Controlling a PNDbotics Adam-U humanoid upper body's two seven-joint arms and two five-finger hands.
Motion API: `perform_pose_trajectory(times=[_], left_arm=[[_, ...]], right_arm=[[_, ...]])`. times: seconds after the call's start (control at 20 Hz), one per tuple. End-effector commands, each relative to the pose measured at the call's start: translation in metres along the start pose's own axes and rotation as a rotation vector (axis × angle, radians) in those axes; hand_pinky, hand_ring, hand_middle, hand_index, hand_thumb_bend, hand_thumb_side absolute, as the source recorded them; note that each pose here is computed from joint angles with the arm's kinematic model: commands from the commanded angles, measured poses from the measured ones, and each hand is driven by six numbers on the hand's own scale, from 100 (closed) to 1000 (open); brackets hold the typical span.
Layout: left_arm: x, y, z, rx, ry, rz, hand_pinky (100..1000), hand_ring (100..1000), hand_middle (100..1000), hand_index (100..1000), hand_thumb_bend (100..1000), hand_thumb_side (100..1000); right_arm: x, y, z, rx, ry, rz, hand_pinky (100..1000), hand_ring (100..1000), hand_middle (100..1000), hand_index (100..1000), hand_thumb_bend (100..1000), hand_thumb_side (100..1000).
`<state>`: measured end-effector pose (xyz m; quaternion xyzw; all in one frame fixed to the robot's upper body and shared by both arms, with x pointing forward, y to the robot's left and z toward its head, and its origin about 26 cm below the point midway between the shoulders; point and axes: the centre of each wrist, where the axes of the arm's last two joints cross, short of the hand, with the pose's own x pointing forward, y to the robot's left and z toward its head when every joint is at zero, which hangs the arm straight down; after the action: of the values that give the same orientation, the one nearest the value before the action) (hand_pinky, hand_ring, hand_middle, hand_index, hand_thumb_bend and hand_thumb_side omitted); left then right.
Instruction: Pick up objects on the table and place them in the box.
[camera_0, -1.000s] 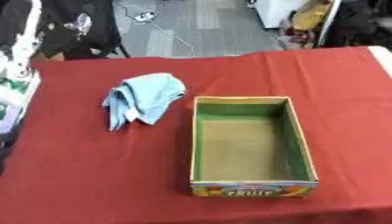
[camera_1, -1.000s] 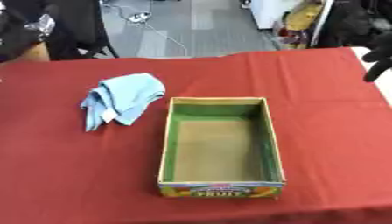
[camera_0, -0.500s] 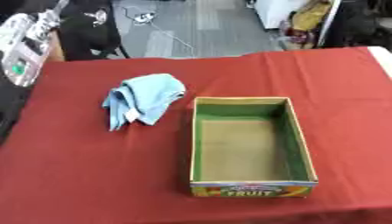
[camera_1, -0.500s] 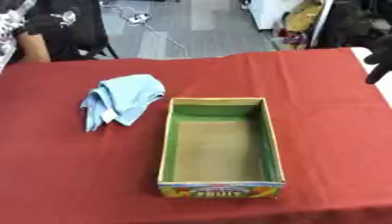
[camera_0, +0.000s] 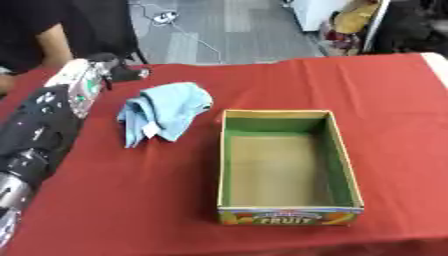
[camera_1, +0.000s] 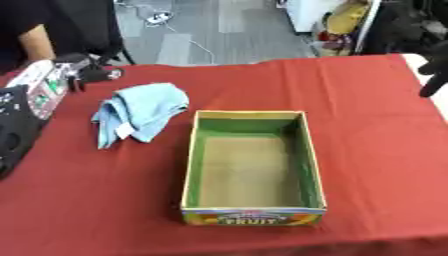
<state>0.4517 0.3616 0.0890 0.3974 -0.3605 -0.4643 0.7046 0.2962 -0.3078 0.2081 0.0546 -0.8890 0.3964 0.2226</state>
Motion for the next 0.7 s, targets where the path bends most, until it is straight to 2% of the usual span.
perform_pose_trajectory(times=[0.05,0.2,0.3,0.35,0.4,0.55,0.6,0.65,0.7], left_arm=[[0.009,-0.003,-0.001,0.008,-0.038,-0.017,476,494,811,895,642,986],[0.013,-0.015,-0.003,-0.037,-0.057,-0.044,487,499,804,892,679,995],[0.014,-0.025,-0.004,-0.085,-0.052,-0.077,496,500,785,879,719,974],[0.013,-0.030,-0.005,-0.113,-0.043,-0.096,496,487,746,851,763,923],[0.013,-0.035,-0.006,-0.135,-0.035,-0.114,497,485,739,846,768,913],[0.010,-0.046,-0.007,-0.188,0.023,-0.207,460,454,597,736,693,599],[0.010,-0.048,-0.008,-0.193,0.044,-0.241,460,454,597,736,693,599],[0.009,-0.049,-0.008,-0.191,0.068,-0.273,407,422,525,657,627,419],[0.008,-0.051,-0.008,-0.186,0.092,-0.302,390,415,503,626,598,355]], right_arm=[[0.005,-0.005,-0.008,0.022,-0.040,0.027,506,689,757,944,255,617],[0.005,-0.005,-0.009,0.022,-0.044,0.024,506,689,757,944,255,617],[0.005,-0.005,-0.009,0.022,-0.046,0.023,507,689,757,944,254,618],[0.005,-0.005,-0.010,0.022,-0.047,0.023,507,689,757,944,253,618],[0.005,-0.005,-0.010,0.022,-0.048,0.022,507,689,757,944,253,618],[0.005,-0.005,-0.010,0.022,-0.049,0.023,507,689,757,944,252,619],[0.005,-0.005,-0.010,0.022,-0.049,0.023,507,689,757,944,252,619],[0.006,-0.006,-0.010,0.022,-0.049,0.023,507,689,757,944,251,619],[0.006,-0.006,-0.010,0.022,-0.049,0.024,507,689,757,944,251,619]])
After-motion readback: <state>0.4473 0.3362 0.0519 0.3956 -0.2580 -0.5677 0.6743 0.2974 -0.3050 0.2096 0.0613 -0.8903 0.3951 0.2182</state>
